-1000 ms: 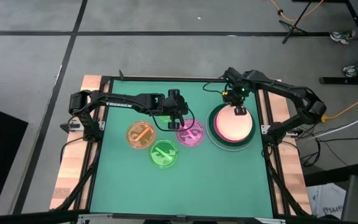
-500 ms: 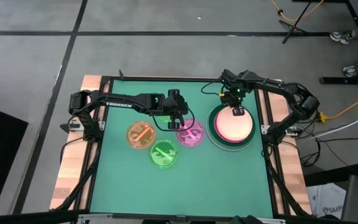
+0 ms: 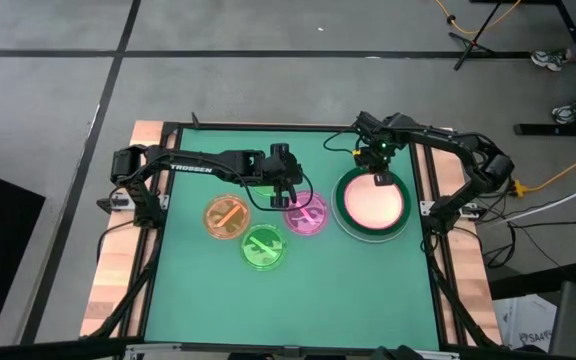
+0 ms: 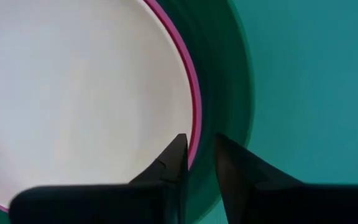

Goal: Stack plastic plates
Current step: Stack the orange plate on top of the white plate

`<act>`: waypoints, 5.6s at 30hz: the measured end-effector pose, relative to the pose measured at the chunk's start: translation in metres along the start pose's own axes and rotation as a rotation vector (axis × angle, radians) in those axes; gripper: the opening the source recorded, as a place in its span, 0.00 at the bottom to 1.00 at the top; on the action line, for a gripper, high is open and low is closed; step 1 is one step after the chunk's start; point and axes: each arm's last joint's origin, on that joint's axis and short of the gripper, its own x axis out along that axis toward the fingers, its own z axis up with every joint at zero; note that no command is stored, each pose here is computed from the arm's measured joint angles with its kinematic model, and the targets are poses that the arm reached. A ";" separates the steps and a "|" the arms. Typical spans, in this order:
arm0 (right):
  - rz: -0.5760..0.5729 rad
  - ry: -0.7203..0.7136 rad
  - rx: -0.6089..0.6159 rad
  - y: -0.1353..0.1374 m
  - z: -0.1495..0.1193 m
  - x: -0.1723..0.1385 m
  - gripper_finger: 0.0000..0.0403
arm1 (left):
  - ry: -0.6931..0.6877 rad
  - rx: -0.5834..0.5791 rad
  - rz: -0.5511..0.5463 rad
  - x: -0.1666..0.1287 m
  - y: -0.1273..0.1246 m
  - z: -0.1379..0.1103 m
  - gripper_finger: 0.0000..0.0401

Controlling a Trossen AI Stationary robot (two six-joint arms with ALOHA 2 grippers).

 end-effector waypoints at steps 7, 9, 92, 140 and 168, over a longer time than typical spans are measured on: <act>-0.019 -0.023 -0.003 0.000 0.001 -0.003 0.17 | 0.026 -0.068 0.002 0.002 0.004 -0.004 0.20; -0.034 -0.036 -0.009 0.002 0.002 -0.007 0.17 | 0.058 -0.095 0.001 0.003 0.008 -0.008 0.20; -0.270 -0.178 -0.310 0.100 0.078 -0.024 0.17 | 0.605 -0.078 -0.532 0.025 0.018 -0.134 0.20; -0.273 -0.185 -0.311 0.100 0.078 -0.025 0.17 | 0.568 -0.029 -0.597 0.035 -0.013 -0.157 0.18; -0.274 -0.185 -0.310 0.100 0.078 -0.025 0.17 | 0.572 -0.031 -0.586 0.036 -0.013 -0.158 0.07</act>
